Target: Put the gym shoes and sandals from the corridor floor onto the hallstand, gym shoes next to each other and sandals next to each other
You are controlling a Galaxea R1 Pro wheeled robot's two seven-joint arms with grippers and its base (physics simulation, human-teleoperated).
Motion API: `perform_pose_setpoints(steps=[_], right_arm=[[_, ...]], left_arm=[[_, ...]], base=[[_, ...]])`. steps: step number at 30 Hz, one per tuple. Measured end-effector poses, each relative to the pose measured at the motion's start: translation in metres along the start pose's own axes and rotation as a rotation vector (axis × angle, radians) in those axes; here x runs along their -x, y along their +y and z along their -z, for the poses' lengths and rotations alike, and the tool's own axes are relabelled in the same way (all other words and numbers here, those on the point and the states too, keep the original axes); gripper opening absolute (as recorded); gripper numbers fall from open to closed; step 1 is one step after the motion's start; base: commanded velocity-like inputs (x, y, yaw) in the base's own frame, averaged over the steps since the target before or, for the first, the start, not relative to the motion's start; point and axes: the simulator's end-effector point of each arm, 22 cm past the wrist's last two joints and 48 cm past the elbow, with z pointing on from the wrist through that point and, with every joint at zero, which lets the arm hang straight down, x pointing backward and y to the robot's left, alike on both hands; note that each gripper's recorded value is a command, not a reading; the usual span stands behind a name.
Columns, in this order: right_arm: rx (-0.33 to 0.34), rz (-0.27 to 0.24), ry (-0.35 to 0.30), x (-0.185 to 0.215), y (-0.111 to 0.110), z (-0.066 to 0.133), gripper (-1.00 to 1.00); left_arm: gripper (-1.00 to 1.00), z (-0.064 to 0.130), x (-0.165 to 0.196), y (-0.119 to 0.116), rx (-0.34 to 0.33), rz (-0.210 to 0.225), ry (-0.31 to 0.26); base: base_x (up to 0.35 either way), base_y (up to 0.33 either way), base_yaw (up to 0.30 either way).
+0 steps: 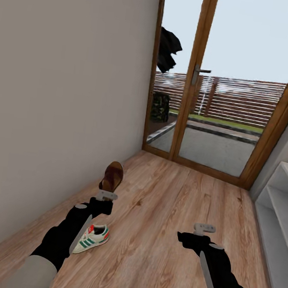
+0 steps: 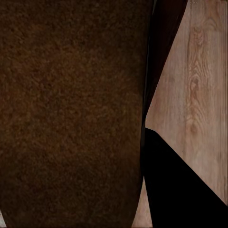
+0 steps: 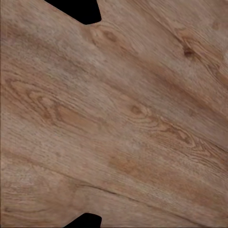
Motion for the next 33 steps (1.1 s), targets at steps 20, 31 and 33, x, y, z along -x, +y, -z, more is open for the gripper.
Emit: perform_pose_setpoints(steps=[20, 31, 33], right_arm=[[0.001, 0.0, -0.019, 0.008, 0.0, 0.006, 1.0], [0.001, 0.0, -0.029, 0.012, 0.0, 0.009, 1.0], [0.001, 0.0, -0.031, 0.013, 0.0, 0.01, 1.0]], left_arm=[[-1.0, 0.006, 0.012, -0.006, -0.024, 0.038, -0.026], [-1.0, 0.01, 0.017, -0.006, -0.023, 0.036, -0.036], [-1.0, 0.01, 0.018, -0.006, -0.023, 0.036, -0.038]], base=[[0.285, -0.167, -0.212], [0.287, -0.168, -0.207], [0.287, -0.171, -0.07]])
